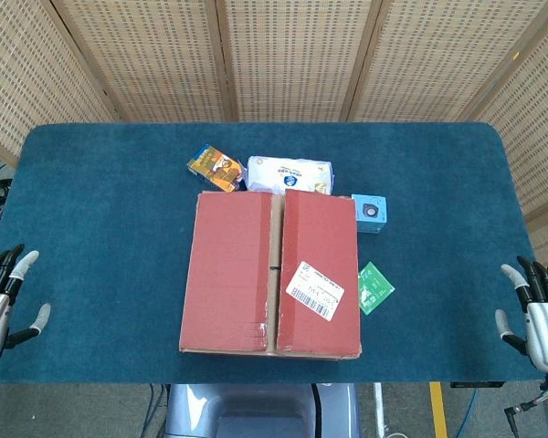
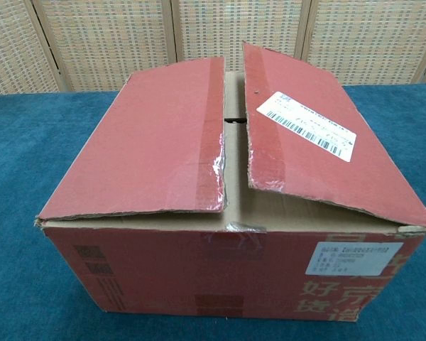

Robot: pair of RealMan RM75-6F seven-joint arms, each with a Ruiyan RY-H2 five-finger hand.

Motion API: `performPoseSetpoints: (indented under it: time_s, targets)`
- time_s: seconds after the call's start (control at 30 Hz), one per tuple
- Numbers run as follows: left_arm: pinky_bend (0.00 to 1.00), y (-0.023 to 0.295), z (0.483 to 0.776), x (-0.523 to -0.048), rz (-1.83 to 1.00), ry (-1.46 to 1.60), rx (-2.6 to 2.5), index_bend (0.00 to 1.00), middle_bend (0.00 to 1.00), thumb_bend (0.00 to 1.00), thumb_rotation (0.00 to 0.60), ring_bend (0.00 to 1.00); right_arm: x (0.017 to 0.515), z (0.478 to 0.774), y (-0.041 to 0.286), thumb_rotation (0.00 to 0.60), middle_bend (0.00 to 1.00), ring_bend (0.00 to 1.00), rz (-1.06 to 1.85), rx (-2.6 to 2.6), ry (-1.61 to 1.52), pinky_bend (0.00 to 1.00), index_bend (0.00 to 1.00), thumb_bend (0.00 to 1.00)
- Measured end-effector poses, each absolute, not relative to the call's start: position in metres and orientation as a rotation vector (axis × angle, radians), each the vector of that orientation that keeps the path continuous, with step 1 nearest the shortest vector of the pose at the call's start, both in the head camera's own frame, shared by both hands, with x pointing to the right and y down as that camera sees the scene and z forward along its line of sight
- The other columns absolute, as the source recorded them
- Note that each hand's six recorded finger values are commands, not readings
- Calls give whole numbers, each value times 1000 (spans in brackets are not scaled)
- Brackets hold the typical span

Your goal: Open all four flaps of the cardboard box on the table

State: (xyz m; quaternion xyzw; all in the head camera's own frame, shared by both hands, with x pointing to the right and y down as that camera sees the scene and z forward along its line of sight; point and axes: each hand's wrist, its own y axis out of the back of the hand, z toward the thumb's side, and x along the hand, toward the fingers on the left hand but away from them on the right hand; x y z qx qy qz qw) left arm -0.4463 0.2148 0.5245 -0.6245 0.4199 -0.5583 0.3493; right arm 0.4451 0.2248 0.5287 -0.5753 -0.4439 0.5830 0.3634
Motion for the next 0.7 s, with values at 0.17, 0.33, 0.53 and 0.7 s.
performPoseSetpoints:
  time_s: [0.17, 0.33, 0.53, 0.7]
  targets:
    - [0, 215, 526, -445, -1452, 1083, -1623, 67, 0, 417, 514, 0, 444, 530, 224, 600, 74, 0, 1500, -1484, -1141, 18, 144, 486]
    - [0, 215, 527, -444, -1452, 1085, -1625, 67, 0, 418, 514, 0, 444, 529, 223, 600, 81, 0, 1491, -1487, -1145, 18, 144, 485]
    - [0, 215, 528, -444, -1454, 1080, -1630, 67, 0, 418, 513, 0, 442, 526, 222, 600, 102, 0, 1466, -1492, -1158, 18, 144, 489]
    - [0, 214, 530, -442, -1445, 1066, -1637, 67, 0, 421, 513, 0, 440, 524, 219, 600, 118, 0, 1435, -1498, -1171, 18, 150, 537]
